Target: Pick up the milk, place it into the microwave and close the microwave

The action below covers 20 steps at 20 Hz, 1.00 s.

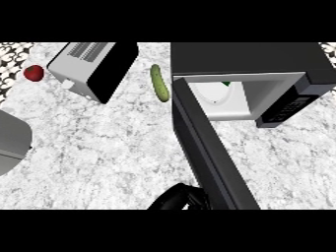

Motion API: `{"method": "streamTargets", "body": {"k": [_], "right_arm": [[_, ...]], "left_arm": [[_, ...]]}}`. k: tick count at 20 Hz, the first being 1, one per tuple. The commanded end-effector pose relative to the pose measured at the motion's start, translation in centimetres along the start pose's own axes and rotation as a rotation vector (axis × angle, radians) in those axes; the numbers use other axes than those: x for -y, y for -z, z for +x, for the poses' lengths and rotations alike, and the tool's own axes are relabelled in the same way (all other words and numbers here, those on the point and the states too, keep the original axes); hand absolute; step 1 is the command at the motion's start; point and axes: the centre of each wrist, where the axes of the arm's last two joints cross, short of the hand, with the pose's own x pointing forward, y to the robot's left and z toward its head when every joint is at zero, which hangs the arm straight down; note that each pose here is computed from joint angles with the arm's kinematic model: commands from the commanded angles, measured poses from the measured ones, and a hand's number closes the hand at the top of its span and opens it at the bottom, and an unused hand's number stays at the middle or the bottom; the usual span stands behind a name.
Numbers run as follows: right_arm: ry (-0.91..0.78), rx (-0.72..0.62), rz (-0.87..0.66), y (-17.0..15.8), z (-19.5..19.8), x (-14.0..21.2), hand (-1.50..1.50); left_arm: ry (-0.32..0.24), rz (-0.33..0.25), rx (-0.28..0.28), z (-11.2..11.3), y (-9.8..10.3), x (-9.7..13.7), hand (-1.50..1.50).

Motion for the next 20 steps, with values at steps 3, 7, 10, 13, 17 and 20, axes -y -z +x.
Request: {"method": "streamTargets", "body": {"k": [3,7,10,13,17,20], "right_arm": [[0.156,0.157,0.129,0.7,0.6,-0.1,-1.50],[0.179,0.177,0.190,2.0,1.5,-0.9,-1.50],[0.178,0.194,0.199,4.2,2.0,-2.4,-1.50],[0.195,0.211,0.236,4.8,2.7,-2.8,-1.50],[0.210,0.240,0.244,6.1,3.5,-3.8,-1.50],[0.225,0.220,0.272,6.2,3.7,-4.8,-1.50]], "left_arm": [[0.063,-0.093,0.026,0.2,1.9,1.6,1.50],[0.020,-0.042,0.082,0.6,1.8,2.9,1.50],[0.036,-0.018,0.139,1.6,2.7,2.4,1.50],[0.003,0.021,0.132,1.9,2.9,2.5,-1.50],[0.015,0.072,0.143,3.1,4.1,1.6,-1.50],[0.037,0.109,0.177,4.2,5.2,0.6,1.50]]}}
